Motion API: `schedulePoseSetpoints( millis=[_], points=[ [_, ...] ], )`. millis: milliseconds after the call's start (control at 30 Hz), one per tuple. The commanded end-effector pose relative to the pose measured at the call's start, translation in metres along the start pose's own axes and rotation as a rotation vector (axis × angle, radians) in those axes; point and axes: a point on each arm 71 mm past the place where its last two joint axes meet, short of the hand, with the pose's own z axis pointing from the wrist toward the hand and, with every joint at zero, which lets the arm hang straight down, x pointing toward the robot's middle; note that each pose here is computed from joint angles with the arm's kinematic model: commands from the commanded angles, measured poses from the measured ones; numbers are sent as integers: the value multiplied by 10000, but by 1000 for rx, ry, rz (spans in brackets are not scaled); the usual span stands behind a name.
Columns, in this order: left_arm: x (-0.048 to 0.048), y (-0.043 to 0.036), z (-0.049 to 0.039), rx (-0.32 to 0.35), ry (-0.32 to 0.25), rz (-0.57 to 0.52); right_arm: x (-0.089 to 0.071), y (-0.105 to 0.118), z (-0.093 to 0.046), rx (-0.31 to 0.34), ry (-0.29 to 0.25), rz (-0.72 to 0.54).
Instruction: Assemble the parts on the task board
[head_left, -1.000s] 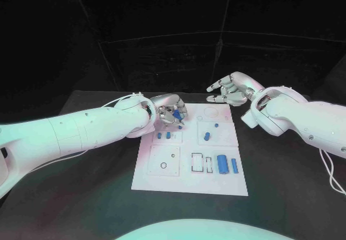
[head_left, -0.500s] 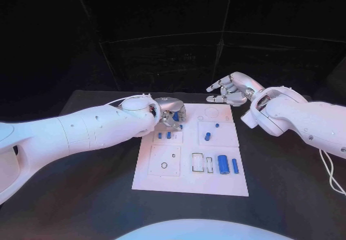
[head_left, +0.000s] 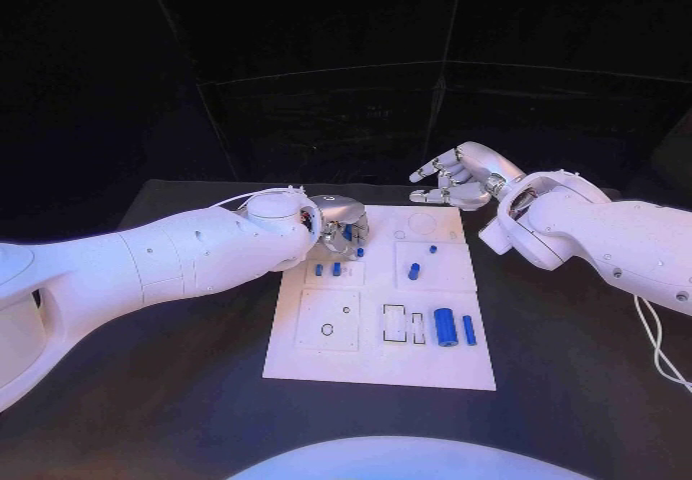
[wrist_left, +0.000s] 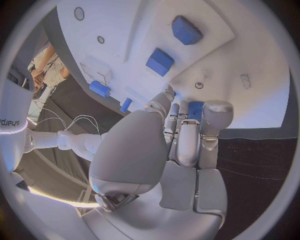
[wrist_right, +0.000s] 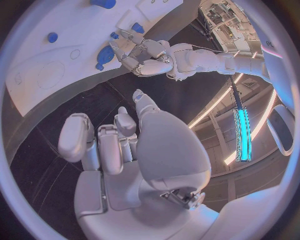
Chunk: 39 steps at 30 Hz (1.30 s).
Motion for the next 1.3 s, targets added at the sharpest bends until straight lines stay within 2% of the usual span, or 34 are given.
schedulePoseSetpoints(
  millis=[33,967,1300],
  points=[
    [11,-13,10,-1,26,14,-7,23,8,-13,-8,-2],
    [48,-60,61,6,46,6,11,54,5,-24,-2,1],
    [70,-90,77,0,72,-3,12,58,3,-25,-1,1]
  ],
)
